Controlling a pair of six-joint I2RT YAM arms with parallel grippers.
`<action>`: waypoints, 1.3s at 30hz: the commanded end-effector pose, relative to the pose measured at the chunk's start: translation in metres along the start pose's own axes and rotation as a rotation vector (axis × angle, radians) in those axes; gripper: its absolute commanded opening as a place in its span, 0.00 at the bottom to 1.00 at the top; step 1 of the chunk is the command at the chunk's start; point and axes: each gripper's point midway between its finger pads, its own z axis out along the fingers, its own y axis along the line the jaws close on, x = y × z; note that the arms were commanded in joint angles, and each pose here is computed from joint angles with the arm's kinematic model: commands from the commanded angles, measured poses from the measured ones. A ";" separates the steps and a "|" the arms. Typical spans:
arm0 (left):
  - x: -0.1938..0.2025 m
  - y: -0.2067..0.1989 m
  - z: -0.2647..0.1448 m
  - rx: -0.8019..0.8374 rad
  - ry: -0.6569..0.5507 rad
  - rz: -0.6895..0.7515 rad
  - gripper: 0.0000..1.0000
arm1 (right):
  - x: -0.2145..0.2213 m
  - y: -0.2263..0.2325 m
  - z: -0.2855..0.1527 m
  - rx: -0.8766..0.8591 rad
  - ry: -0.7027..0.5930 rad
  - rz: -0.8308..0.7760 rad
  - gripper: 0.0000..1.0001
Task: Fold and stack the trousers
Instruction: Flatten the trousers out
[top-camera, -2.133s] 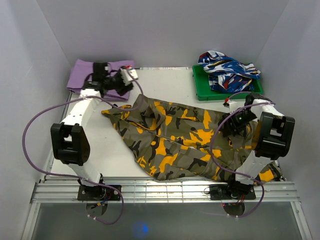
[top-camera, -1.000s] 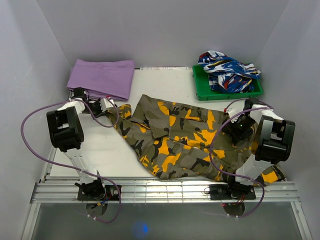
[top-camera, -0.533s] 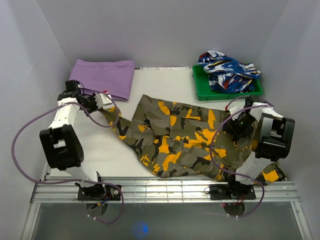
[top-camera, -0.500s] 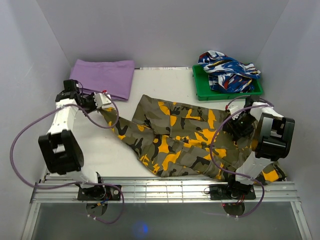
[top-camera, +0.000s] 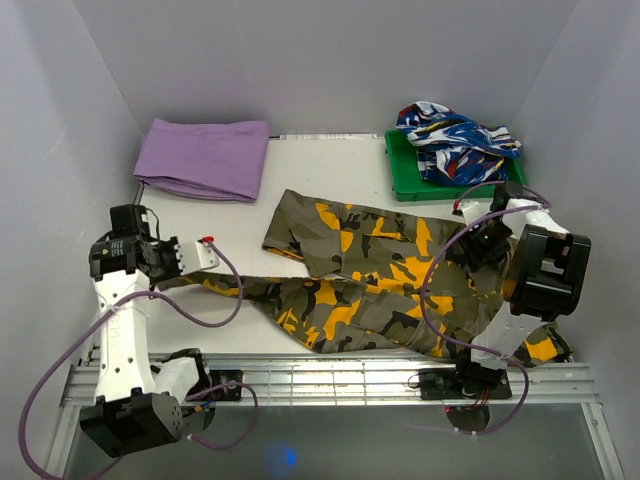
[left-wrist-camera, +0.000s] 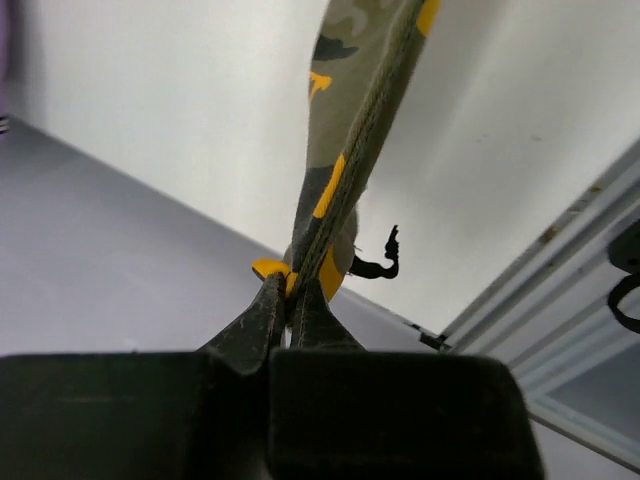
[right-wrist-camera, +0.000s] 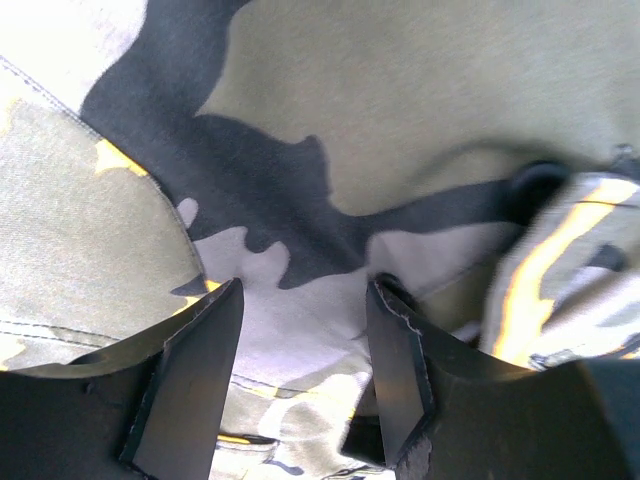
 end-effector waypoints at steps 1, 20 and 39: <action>0.010 -0.023 0.027 0.139 0.032 -0.009 0.00 | -0.019 -0.017 -0.008 0.041 -0.044 -0.013 0.58; 0.010 0.139 0.177 0.113 -0.051 -0.511 0.98 | -0.047 -0.005 -0.047 0.048 -0.078 -0.062 0.63; 0.048 -0.033 0.187 0.379 0.130 -0.650 0.43 | 0.084 0.080 -0.013 -0.122 0.261 -0.156 0.62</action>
